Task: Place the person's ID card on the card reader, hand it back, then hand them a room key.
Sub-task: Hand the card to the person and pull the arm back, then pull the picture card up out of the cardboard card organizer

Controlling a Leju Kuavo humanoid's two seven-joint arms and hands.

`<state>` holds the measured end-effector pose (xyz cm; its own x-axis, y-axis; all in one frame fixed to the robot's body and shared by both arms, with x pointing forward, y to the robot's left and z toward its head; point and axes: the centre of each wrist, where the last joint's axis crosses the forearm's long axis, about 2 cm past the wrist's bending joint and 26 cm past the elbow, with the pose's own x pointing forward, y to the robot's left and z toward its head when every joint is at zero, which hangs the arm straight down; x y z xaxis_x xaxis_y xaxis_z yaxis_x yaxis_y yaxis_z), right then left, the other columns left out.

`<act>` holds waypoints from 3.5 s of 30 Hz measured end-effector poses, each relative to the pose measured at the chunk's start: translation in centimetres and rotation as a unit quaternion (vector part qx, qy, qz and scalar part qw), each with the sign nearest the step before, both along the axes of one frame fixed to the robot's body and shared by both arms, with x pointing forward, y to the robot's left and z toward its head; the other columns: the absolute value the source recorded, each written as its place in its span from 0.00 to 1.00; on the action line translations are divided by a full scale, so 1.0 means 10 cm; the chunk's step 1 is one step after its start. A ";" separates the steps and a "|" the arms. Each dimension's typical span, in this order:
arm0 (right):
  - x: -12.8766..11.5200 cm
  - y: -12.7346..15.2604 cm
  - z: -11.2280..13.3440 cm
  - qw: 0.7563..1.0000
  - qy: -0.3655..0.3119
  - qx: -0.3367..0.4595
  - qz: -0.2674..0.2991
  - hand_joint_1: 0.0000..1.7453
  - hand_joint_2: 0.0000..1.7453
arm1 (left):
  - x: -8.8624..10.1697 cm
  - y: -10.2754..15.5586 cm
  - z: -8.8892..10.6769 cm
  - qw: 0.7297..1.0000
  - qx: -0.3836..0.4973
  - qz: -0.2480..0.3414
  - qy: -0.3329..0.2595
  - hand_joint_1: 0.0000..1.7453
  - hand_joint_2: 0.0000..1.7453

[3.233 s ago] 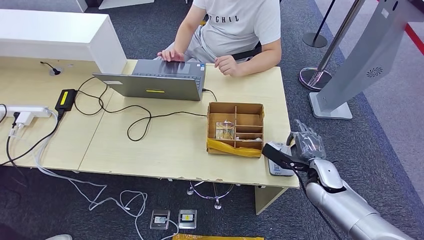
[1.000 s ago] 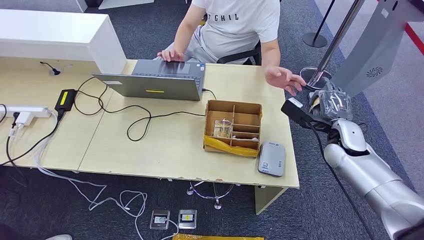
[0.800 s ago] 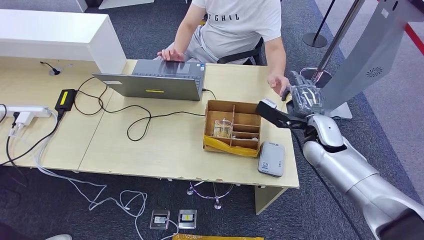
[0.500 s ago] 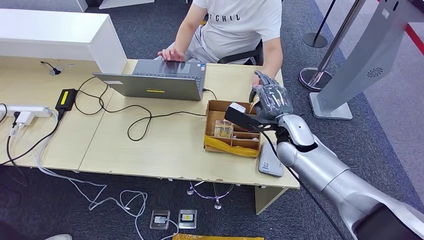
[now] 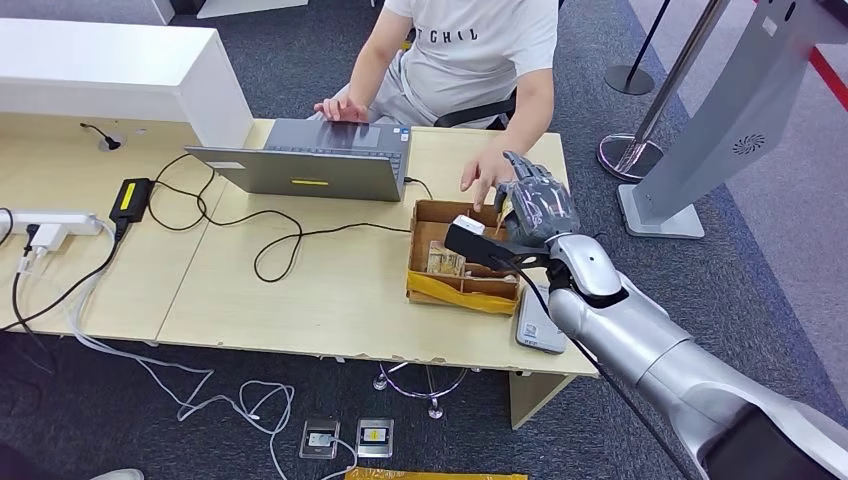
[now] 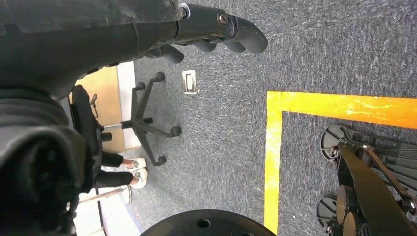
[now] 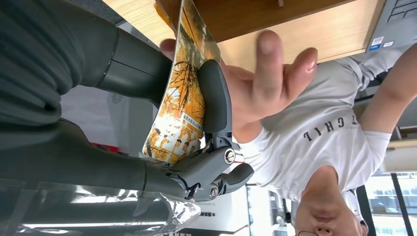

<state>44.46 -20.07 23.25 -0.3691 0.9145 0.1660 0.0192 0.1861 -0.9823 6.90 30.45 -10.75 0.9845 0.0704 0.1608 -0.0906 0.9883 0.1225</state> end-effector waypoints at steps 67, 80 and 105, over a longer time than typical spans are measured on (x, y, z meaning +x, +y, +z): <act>-1.49 -0.23 -0.27 0.998 -0.021 -0.053 -0.021 0.00 1.00 | -0.02 -0.09 0.00 1.000 -0.002 0.000 0.016 0.00 0.00; -1.41 -0.05 -0.41 0.997 -0.061 -0.052 -0.013 0.00 1.00 | -0.01 -0.12 0.00 1.000 -0.002 -0.019 0.014 0.00 0.00; -0.97 0.27 -0.70 0.999 0.006 -0.025 -0.034 0.00 1.00 | -0.01 -0.13 0.00 0.999 0.001 -0.039 0.022 0.00 0.00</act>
<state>34.75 -17.41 16.24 -0.3032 0.9447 0.1246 0.0175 0.1363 -0.9905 6.76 29.19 -10.78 0.9931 -0.0065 0.1168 -0.0084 0.9920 0.1263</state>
